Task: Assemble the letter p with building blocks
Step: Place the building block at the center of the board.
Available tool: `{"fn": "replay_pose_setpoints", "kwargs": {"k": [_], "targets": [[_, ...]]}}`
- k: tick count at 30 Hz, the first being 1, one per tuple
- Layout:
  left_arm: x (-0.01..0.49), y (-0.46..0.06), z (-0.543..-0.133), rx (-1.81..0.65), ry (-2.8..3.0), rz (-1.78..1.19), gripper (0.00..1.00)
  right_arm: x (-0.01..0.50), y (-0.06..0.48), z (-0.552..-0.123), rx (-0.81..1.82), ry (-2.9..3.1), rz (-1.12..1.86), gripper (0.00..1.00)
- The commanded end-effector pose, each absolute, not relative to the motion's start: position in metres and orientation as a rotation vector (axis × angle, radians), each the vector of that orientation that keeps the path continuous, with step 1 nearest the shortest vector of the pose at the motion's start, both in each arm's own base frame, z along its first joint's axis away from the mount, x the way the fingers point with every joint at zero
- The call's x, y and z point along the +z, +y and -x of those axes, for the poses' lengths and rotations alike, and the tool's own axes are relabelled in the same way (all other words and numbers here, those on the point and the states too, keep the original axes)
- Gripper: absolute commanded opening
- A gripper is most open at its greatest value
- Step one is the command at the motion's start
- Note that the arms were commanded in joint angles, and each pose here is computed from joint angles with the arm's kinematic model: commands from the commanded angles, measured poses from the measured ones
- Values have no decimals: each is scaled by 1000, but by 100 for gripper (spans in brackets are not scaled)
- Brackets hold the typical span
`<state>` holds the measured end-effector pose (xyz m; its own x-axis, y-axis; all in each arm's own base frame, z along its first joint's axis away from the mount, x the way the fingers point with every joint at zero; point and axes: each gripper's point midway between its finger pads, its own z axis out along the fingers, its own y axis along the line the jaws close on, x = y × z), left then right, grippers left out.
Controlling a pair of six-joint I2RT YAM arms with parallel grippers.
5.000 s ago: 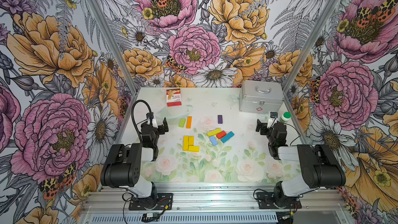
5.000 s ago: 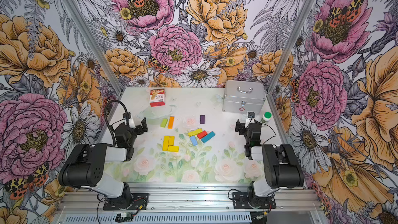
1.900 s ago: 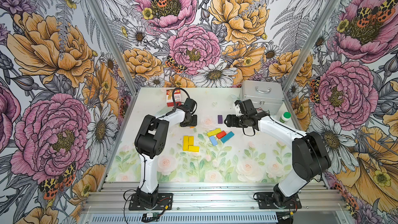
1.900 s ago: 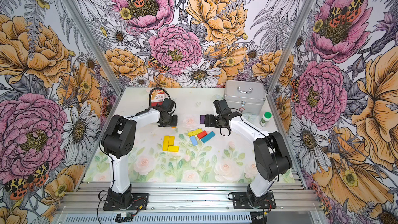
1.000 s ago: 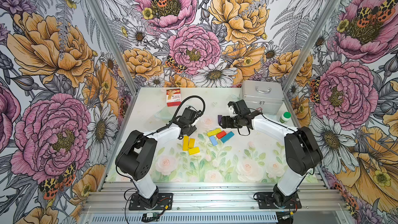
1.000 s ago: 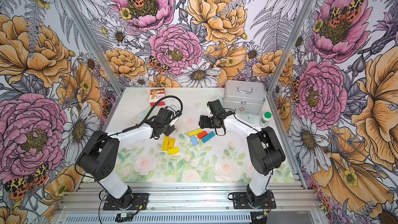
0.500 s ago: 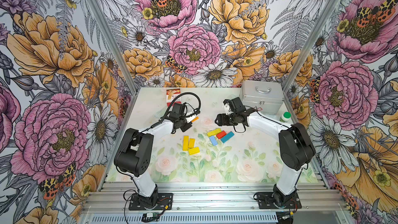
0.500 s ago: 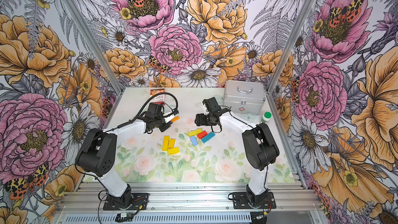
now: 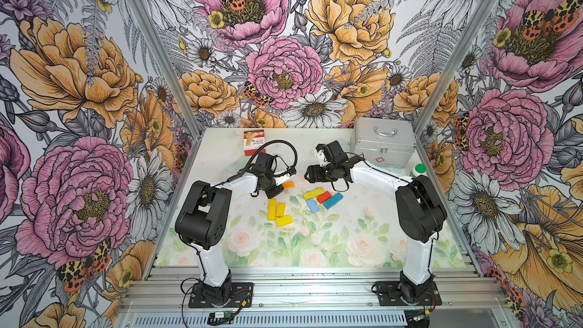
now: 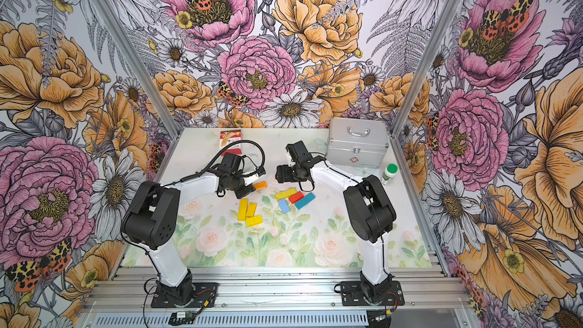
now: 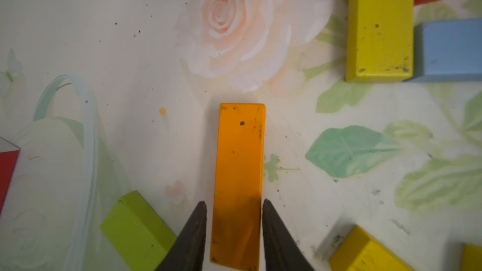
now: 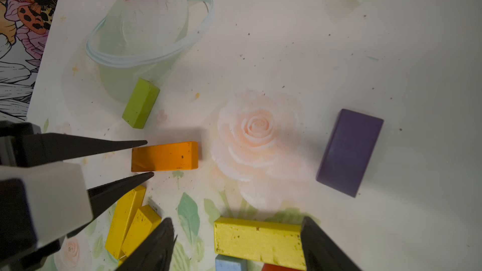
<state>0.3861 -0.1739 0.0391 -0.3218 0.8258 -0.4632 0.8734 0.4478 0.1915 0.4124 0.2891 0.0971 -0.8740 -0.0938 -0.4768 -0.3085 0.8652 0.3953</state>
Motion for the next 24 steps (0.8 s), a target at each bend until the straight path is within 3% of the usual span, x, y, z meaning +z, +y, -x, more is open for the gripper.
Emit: {"fn": "replay_pose_setpoints", "kwargs": {"k": [1,9,15,20,22,24], "targets": [[25,-166,-388,-85,2250,-1450,42,97,291,-422,641,2582,252,78],[41,-149,-421,62,2290,-1205,41,95,298,-426,672,2591,227,75],[135,-144,-433,-13,2033,-764,61,97,307,-428,712,2585,244,65],[157,-131,-422,-139,2115,-443,67,93,325,-428,782,2598,262,48],[149,-133,-414,-287,2224,-352,64,90,332,-427,811,2610,256,37],[137,-141,-407,-518,2341,-223,50,84,337,-426,830,2629,239,28]]}}
